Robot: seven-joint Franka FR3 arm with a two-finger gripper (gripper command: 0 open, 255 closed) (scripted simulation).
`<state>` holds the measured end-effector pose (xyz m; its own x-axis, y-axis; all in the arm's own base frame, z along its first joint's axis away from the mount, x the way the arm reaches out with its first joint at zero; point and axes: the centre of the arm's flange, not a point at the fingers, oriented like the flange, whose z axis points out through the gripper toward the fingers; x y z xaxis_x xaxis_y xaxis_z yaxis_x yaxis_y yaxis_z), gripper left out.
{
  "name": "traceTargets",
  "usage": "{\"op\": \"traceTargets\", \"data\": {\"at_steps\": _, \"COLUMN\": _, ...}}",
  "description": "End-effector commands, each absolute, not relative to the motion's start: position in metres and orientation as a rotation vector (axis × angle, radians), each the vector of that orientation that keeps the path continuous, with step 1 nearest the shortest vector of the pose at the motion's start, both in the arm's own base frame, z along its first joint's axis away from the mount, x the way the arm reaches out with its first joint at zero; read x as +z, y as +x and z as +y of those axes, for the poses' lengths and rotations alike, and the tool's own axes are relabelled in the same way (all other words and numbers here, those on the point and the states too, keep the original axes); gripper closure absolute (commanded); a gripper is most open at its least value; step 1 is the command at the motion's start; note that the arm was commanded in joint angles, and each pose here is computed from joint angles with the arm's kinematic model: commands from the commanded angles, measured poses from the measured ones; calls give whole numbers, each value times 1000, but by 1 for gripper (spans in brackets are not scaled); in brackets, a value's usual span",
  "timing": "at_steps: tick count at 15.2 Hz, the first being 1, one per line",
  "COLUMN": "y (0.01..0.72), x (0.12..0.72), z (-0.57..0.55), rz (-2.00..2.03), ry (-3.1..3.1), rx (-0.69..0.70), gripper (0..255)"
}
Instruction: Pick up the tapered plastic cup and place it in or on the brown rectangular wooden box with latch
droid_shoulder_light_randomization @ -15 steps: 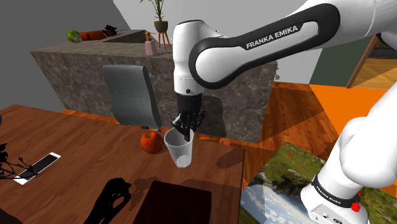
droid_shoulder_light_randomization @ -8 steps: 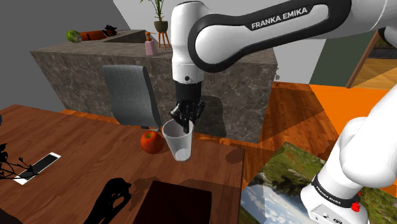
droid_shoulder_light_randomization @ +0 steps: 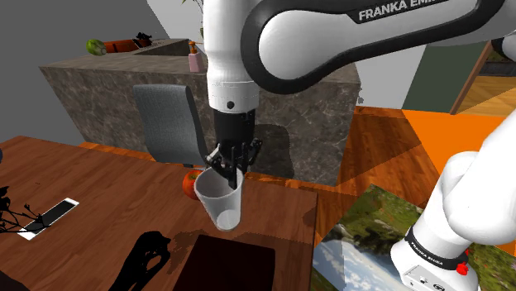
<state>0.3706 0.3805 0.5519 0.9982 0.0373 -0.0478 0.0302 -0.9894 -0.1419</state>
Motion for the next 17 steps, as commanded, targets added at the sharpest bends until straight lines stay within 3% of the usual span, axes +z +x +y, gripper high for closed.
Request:
{"op": "traceTargets", "data": {"at_steps": 1, "y": 354, "x": 557, "z": 398, "rz": -48, "ry": -2999, "rx": 76, "gripper": 255}}
{"op": "traceTargets", "data": {"at_steps": 5, "y": 320, "x": 569, "z": 439, "rz": -48, "ry": -2999, "rx": 76, "gripper": 255}}
{"op": "traceTargets", "data": {"at_steps": 17, "y": 320, "x": 506, "z": 439, "rz": -48, "ry": -2999, "rx": 76, "gripper": 255}}
